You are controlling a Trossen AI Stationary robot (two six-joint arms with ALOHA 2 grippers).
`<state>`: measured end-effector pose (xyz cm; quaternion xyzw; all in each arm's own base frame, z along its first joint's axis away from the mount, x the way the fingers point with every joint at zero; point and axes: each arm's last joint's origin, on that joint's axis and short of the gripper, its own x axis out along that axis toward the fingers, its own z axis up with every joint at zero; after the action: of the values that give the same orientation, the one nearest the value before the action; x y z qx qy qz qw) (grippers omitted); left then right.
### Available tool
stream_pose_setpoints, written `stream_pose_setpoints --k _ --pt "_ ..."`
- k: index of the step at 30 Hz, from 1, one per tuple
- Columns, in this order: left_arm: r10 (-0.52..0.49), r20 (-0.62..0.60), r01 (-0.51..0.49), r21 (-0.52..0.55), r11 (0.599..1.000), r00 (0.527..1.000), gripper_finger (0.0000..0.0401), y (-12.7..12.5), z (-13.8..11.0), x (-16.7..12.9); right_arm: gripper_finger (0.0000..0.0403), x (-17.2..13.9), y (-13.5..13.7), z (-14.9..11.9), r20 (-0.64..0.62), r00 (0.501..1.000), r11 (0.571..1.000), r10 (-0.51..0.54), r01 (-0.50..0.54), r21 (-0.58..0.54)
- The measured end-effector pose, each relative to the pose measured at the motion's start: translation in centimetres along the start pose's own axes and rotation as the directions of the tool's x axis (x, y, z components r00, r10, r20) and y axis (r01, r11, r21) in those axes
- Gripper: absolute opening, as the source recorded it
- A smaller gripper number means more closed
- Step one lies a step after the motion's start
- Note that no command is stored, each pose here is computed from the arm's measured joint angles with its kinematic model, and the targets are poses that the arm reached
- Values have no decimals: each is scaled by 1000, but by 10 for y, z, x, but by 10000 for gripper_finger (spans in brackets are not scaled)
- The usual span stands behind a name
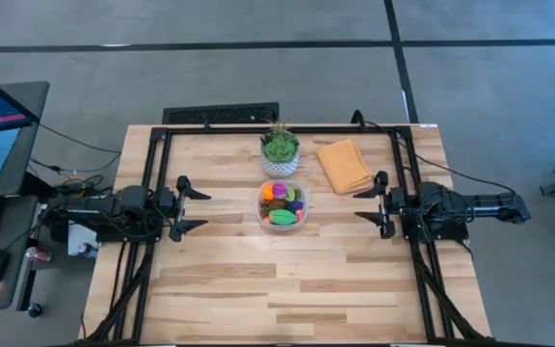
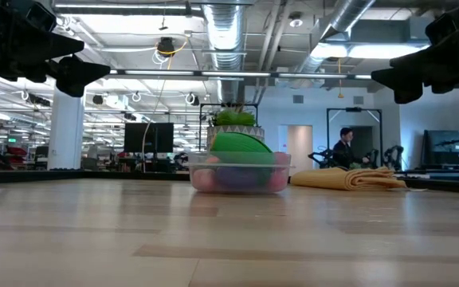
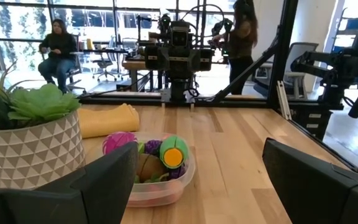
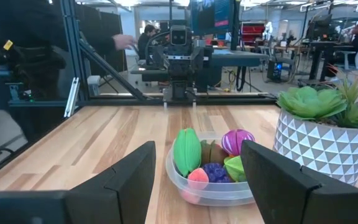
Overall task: Pick and placing Produce into tupperware
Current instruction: Return to Home Position
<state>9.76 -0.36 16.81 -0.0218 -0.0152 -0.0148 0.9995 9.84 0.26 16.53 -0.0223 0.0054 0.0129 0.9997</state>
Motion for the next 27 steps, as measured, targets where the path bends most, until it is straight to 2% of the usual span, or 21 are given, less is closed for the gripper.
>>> stream_pose_setpoints --k 27 --pt "0 0 0 -5 1000 1000 334 0 0 0 261 0 0 0 0 1000 1000 0 0 0"
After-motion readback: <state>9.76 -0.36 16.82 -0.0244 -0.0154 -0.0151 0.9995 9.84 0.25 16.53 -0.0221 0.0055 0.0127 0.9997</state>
